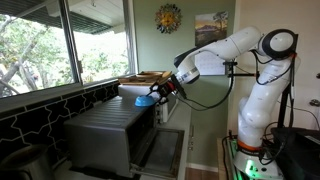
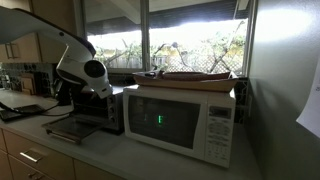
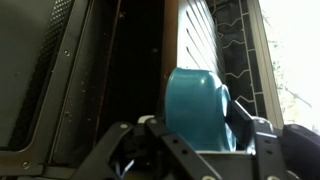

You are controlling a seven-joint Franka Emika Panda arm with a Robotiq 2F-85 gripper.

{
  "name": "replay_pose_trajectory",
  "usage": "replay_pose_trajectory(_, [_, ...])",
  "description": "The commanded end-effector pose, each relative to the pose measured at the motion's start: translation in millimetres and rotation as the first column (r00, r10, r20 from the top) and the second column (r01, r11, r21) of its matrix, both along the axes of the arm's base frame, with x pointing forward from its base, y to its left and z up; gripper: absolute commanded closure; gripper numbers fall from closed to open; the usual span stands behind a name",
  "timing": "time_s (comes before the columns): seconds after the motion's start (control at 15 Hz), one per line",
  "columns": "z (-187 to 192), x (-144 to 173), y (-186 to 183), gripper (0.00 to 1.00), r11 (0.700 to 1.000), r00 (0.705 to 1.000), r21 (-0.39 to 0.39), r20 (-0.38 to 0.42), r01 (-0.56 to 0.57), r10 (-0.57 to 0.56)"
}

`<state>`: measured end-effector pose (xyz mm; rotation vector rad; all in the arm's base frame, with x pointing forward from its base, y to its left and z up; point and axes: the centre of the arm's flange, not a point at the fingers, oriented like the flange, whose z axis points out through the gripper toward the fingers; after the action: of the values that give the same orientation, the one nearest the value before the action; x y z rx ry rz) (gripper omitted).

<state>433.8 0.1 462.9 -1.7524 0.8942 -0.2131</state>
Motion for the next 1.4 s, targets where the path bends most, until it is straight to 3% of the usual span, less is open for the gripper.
replay_pose_trajectory(0.0, [-2.6,-6.3,-0.8,0.64,1.000,0.999,0.005,-0.042,-0.020,0.020])
replay_pose_trajectory(0.53, [20.0,-8.2,-8.9,0.78,0.997,0.996,0.060,0.080,0.038,-0.043])
replay_pose_trajectory(0.73, [37.0,-8.9,-13.7,0.99,0.989,0.979,0.116,0.170,0.096,-0.115])
replay_pose_trajectory(1.07, [46.5,-14.7,-10.9,0.97,0.979,0.962,0.179,0.236,0.098,-0.140])
replay_pose_trajectory(1.33, [38.3,-38.7,9.1,0.97,0.984,0.960,0.159,0.278,-0.084,0.037])
